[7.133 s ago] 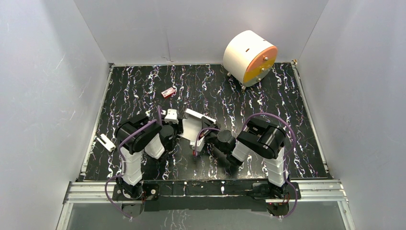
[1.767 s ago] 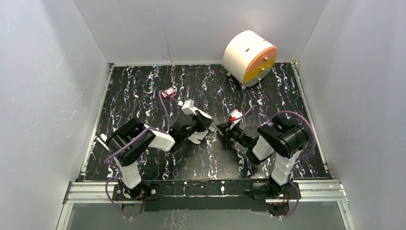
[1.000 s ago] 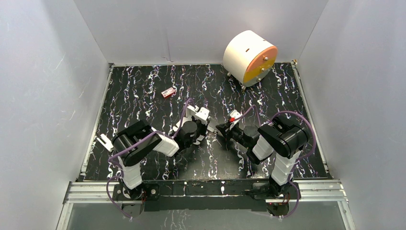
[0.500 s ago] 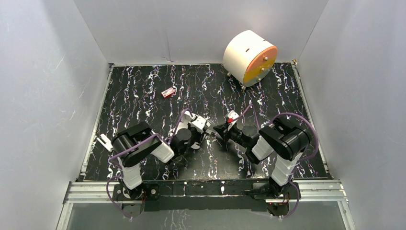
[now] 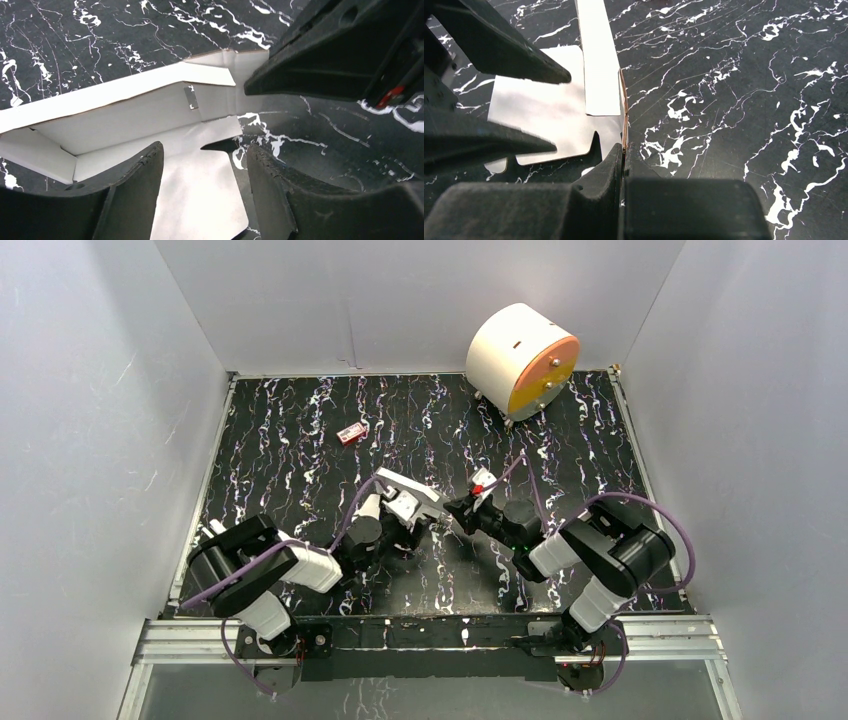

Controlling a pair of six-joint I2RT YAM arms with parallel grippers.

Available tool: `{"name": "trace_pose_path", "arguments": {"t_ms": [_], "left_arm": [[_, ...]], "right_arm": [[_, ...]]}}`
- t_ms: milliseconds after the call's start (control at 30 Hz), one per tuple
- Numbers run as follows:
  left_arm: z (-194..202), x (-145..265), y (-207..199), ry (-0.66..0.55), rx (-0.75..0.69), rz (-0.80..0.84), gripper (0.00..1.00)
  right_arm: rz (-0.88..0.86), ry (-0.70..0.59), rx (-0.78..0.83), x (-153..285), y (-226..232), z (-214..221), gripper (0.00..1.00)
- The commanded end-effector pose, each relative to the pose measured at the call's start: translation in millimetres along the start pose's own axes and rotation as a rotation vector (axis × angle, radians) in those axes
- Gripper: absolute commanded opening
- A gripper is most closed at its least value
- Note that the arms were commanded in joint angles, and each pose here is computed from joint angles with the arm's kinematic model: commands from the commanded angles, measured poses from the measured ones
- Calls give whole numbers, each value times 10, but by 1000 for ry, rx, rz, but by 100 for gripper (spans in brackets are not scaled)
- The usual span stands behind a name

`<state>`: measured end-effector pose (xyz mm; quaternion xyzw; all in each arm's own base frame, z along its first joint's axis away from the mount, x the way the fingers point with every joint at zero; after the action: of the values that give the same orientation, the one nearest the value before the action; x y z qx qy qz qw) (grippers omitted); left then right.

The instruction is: Fold the paper box

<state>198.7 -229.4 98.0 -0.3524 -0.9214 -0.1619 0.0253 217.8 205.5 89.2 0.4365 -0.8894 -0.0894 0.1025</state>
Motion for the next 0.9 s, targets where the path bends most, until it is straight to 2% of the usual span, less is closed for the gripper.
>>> {"name": "trace_pose_path", "arguments": {"t_ms": [0,200,367,600,700,867], "left_arm": [[6,-28,-30,-1,-81,26,62],[-49,-72,-21,-32,-201,-3,71],[-96,-19,-38,-154,-344,-55,72],[-44,-113,-174,-209,-579,-122,75],[-72,-174,-220,-206,-592,-146,75],[-264,-163,-230,-281,-500,-141,74]], "right_arm": [[29,-68,30,-66,54,-254,0],[64,-48,7,-51,80,-306,0],[91,-36,-31,-72,108,-338,0],[154,-41,-81,-47,130,-406,0],[159,-45,-95,-33,152,-439,0],[171,-39,-112,-29,183,-468,0]]}}
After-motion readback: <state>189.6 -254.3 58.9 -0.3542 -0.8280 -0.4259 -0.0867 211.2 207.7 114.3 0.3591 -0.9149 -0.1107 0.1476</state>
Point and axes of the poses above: each gripper's point midway between its finger pads, its own x axis back along the fingers, its own y axis along the line the jaws close on, z = x × y, the point moved 9 cm from there along x, back along the fingers, and after that the axes turned 12 degrees about -x, right-handed, at the moved point
